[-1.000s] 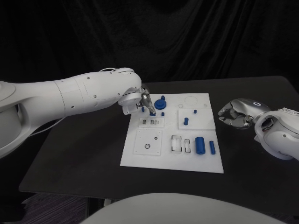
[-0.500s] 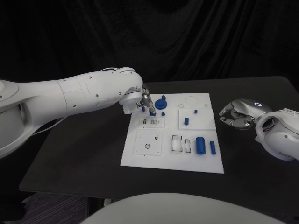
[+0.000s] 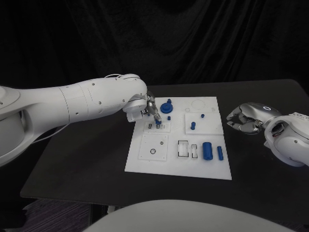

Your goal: Assemble the parts on the task board

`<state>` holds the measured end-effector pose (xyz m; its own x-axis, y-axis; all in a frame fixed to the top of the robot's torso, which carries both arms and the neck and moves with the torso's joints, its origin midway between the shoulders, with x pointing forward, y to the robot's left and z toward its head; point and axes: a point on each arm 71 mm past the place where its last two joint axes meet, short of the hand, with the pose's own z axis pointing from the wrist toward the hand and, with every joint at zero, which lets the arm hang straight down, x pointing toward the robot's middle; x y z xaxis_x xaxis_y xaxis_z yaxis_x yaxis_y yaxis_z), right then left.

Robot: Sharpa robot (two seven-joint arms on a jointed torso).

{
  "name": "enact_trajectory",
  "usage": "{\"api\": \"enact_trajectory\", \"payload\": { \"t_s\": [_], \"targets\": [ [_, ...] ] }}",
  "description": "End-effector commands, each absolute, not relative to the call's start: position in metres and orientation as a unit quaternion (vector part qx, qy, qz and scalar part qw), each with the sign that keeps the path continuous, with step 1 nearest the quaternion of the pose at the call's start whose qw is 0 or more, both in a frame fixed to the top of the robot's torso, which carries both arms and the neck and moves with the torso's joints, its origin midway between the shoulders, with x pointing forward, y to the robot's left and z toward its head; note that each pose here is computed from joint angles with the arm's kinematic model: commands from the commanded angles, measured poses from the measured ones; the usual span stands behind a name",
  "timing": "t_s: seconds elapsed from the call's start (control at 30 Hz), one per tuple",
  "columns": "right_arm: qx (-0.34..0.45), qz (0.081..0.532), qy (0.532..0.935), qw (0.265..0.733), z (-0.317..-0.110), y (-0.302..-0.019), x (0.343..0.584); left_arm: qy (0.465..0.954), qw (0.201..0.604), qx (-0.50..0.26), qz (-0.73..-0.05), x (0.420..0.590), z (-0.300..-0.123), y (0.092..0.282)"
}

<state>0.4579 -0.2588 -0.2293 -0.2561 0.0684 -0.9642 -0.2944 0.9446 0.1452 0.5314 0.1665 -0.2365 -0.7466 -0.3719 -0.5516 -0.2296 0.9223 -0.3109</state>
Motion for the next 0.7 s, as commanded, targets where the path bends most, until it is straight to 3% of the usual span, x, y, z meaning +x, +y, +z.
{"api": "enact_trajectory", "payload": {
  "t_s": [0.03, 0.7],
  "targets": [
    [-0.073, 0.147, 0.780, 0.604, -0.230, -0.259, 0.458, 0.929, 0.311, -0.163, -0.117, 0.530, -0.239, 0.166],
    [-0.073, 0.147, 0.780, 0.604, -0.230, -0.259, 0.457, 0.928, 0.308, -0.171, -0.117, 0.527, -0.250, 0.167]
  ]
}}
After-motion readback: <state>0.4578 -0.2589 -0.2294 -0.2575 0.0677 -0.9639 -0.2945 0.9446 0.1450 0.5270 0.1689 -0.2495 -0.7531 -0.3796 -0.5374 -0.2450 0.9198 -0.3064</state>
